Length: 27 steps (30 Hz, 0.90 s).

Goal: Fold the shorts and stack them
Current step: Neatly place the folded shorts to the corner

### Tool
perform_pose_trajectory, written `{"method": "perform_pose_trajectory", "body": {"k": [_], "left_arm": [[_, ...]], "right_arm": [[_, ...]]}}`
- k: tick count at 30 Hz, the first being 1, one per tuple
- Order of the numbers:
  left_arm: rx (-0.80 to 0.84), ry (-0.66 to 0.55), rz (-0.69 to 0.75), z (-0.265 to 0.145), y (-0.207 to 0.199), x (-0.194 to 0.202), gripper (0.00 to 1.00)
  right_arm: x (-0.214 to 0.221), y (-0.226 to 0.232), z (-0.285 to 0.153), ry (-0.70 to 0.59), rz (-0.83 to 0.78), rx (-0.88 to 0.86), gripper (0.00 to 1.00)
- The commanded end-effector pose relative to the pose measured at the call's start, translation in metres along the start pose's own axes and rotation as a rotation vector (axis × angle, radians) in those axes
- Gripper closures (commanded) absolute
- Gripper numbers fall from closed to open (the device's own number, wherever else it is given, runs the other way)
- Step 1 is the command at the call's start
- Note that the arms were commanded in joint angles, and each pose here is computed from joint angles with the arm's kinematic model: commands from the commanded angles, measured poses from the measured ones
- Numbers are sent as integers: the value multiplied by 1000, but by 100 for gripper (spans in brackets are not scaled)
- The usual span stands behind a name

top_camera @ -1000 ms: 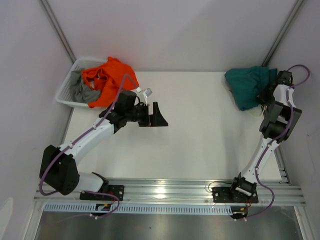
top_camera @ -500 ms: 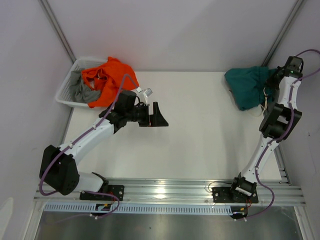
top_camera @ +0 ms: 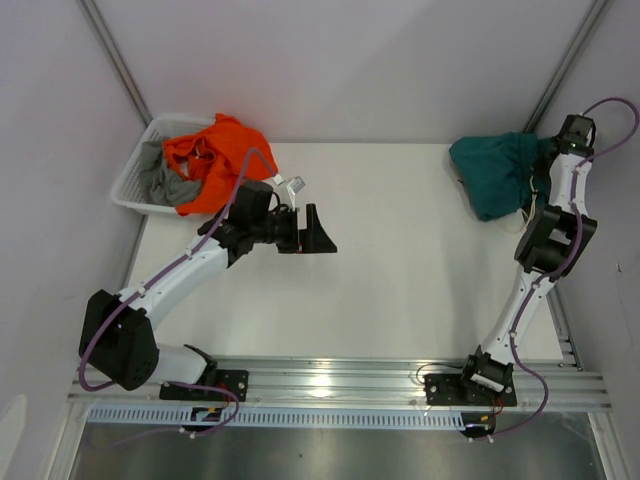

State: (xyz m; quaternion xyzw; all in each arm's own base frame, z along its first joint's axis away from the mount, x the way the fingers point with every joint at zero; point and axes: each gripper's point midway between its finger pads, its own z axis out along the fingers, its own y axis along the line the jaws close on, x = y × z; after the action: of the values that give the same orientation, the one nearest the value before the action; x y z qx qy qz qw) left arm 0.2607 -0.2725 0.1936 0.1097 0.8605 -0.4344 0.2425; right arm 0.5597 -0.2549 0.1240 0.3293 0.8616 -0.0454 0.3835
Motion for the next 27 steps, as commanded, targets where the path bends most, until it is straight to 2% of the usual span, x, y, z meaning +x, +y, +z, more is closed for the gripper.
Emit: {"method": "perform_pose_trajectory", "body": {"k": [1, 6, 13, 17, 23, 25, 27], "left_arm": [[30, 12, 15, 0, -6, 3, 1], [21, 37, 28, -2, -6, 6, 1], [3, 71, 34, -3, -4, 7, 1], [-2, 79, 30, -2, -6, 2, 1], [-4, 65, 43, -2, -12, -9, 1], [-5, 54, 45, -5, -14, -13, 1], [-5, 42, 52, -8, -17, -16, 1]], "right_arm": [[21, -83, 39, 7, 65, 305, 100], [23, -84, 57, 4, 26, 318, 100], [57, -115, 100, 78, 70, 317, 100], [67, -109, 111, 102, 54, 285, 97], [71, -88, 111, 118, -5, 241, 95], [62, -81, 101, 106, -21, 235, 95], [32, -70, 78, 39, -33, 243, 94]]}}
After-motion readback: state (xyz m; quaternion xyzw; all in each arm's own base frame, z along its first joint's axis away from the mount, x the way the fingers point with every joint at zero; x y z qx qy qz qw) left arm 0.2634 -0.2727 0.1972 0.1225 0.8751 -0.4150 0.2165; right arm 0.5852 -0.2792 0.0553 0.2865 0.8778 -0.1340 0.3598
